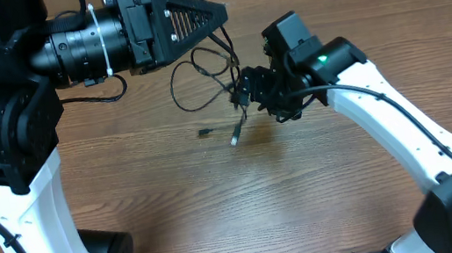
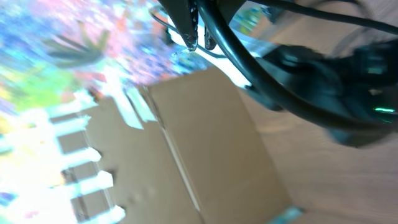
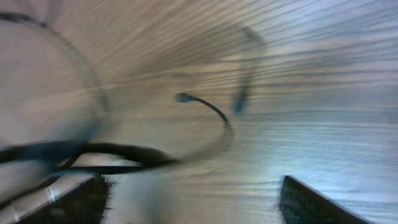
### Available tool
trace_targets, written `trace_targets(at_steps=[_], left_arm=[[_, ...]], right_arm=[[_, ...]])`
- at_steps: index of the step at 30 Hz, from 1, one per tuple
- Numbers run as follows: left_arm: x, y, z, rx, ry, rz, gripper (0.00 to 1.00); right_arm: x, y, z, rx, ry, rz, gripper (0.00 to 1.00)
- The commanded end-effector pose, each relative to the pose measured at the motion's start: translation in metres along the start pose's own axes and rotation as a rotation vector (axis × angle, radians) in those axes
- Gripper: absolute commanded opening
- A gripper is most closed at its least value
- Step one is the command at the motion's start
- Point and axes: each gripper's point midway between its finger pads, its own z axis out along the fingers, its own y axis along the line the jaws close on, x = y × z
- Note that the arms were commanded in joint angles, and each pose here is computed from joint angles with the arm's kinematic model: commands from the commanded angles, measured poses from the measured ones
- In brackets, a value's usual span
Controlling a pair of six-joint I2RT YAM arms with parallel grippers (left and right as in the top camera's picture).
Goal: Untangle cables
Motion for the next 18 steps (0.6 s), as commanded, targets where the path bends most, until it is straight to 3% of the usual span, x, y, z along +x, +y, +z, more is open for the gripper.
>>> trace_targets(at_steps=[1,5,7,10,15,18], left_arm=[[0.017,-0.021,-0.003,0.089,0.084,-0.026,0.04],[0.019,-0.023,-0.005,0.103,0.098,-0.035,0.05],[0.015,-0.02,-0.008,0.092,0.077,-0.033,0.05],[-0.001,-0.005,-0.013,0.023,-0.005,-0.048,0.04],[-0.021,0.066,-0.029,-0.32,-0.213,-0.183,0.04],[-0.013,0.09,-0.035,-0.449,-0.231,-0.223,0.04]], right_arm=[[-0.021,-0.035,0.013,0.164,-0.087,0.072,0.66],[-0.033,-0.073,0.009,0.316,-0.135,0.113,0.45],[-0.034,-0.089,0.003,0.372,-0.137,0.136,0.41],[-0.029,-0.101,-0.002,0.403,-0.104,0.166,0.42],[-0.023,-0.112,-0.006,0.426,-0.064,0.185,0.49],[-0.019,-0.095,0.0,0.325,-0.001,0.084,0.57]])
